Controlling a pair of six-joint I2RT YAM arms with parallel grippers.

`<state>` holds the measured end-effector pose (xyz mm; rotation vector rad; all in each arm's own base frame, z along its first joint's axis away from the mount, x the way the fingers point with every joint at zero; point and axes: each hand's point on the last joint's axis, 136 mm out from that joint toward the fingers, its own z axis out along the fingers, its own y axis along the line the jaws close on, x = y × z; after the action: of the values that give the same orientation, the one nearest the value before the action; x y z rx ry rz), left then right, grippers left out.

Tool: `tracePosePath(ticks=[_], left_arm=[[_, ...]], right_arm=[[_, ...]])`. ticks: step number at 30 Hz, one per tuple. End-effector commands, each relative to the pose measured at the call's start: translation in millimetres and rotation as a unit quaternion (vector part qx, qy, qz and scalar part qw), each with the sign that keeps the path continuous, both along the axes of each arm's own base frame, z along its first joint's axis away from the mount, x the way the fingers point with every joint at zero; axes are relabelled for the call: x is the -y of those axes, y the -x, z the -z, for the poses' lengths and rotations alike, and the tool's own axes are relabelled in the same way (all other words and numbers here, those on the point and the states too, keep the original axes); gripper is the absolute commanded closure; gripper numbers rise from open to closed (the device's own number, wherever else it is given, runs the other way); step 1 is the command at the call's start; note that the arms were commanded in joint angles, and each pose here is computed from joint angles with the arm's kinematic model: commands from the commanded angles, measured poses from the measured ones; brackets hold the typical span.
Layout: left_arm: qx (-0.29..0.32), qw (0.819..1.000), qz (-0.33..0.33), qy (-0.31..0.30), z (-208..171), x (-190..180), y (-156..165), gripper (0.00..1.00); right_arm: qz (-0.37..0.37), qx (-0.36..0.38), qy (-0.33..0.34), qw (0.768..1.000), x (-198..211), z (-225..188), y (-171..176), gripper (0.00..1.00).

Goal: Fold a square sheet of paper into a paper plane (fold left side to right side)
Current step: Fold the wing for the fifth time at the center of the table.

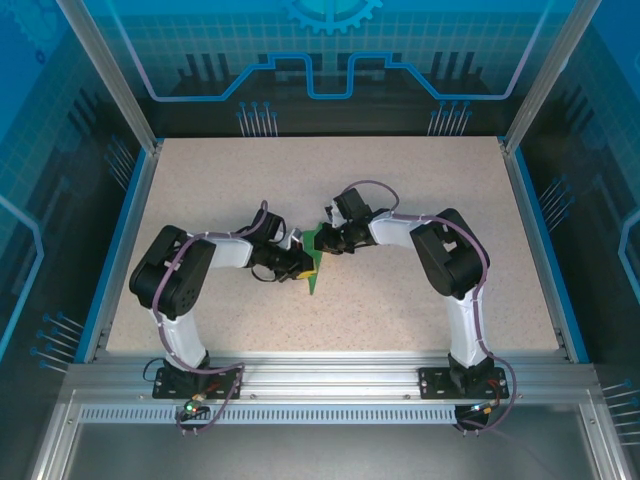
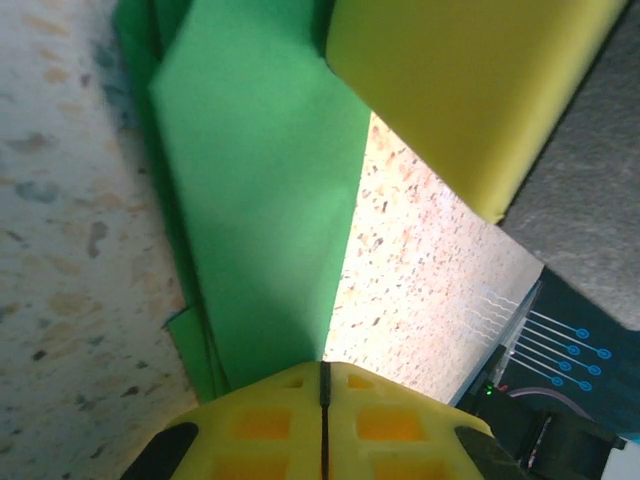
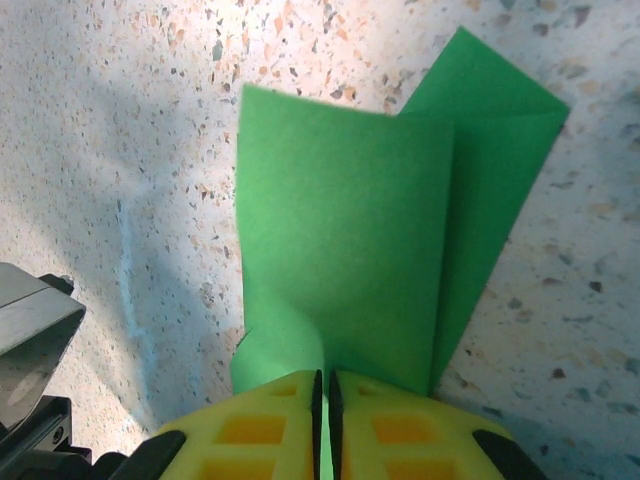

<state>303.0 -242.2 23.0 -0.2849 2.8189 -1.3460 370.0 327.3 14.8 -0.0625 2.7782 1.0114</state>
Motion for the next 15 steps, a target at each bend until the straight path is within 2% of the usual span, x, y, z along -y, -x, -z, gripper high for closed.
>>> tracePosePath(ticks=[1, 15], left_arm=[[-0.019, 0.999, 0.006, -0.025, 14, -4, 7, 0.93], [-0.05, 0.997, 0.002, -0.06, 34, -15, 19, 1.0]], right_arm=[[-0.009, -0.053, 0.058, 0.997, 13, 38, 26, 0.87], [-0.02, -0.034, 0.044, 0.998, 6, 28, 19, 0.88]])
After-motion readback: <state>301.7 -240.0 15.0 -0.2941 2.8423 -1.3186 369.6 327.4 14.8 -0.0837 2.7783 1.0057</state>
